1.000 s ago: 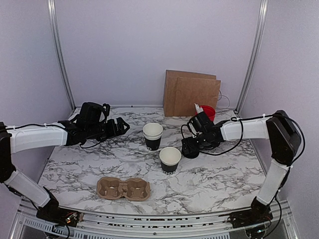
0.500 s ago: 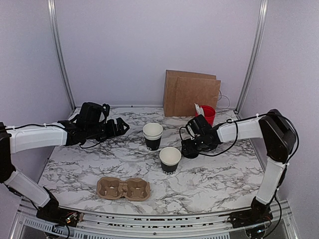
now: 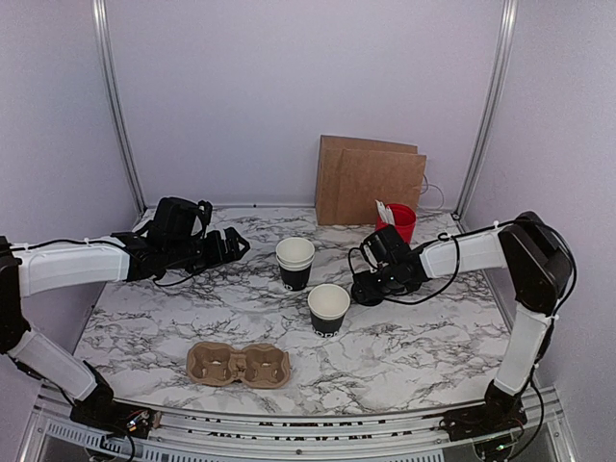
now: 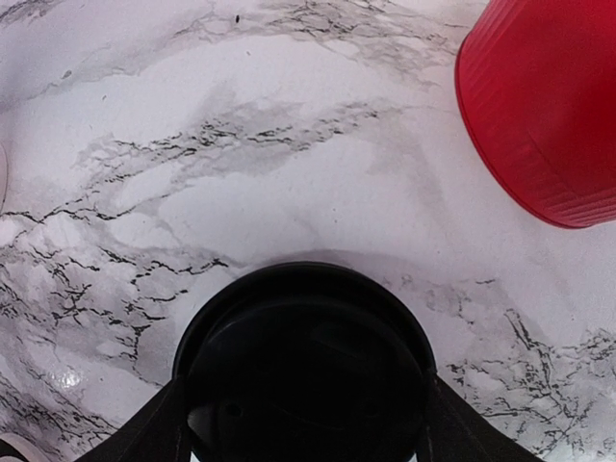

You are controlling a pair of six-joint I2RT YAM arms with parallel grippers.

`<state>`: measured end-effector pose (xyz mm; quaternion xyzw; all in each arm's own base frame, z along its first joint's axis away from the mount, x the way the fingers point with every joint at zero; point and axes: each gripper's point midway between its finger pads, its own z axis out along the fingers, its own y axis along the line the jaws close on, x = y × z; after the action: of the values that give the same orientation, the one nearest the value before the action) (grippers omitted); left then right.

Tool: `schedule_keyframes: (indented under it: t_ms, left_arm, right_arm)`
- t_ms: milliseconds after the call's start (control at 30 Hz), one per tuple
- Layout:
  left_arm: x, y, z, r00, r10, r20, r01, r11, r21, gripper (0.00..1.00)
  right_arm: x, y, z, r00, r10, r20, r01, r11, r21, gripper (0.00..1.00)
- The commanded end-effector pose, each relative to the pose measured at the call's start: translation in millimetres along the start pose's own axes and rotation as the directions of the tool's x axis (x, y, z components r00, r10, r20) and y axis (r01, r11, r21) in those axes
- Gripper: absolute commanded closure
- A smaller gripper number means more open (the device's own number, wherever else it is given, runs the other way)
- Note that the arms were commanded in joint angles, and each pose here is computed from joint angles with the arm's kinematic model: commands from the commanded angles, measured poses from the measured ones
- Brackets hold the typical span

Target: Pack the takeout coffee

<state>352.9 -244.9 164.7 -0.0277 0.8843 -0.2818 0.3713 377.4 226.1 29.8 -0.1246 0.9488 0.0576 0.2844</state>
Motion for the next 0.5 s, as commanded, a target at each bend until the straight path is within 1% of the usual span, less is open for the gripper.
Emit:
schedule_keyframes:
  t_ms: [0, 100, 467]
  left_arm:
    - [-11.3, -7.5, -4.7, 1.0, -0.008, 0.018, 0.008, 1.0, 0.009, 0.01]
    - [-12.7, -8.9, -4.9, 1.0, -0.009, 0.02, 0.009, 1.0, 0.013, 0.01]
    - [-15.5, -10.2, -4.1, 1.0, -0.01, 0.028, 0.01, 1.0, 0.014, 0.01]
  right_arm:
    - [-1.6, -5.1, -3.1, 1.0, 0.012, 0.008, -0.012, 1.0, 0.011, 0.27]
    - [-5.7, -6.9, -10.1, 1.0, 0.011, 0.019, -0.012, 1.0, 0.019, 0.29]
    - [-25.1, -5.7, -56.2, 0.997, 0.016, 0.074, -0.015, 1.0, -0.005, 0.3]
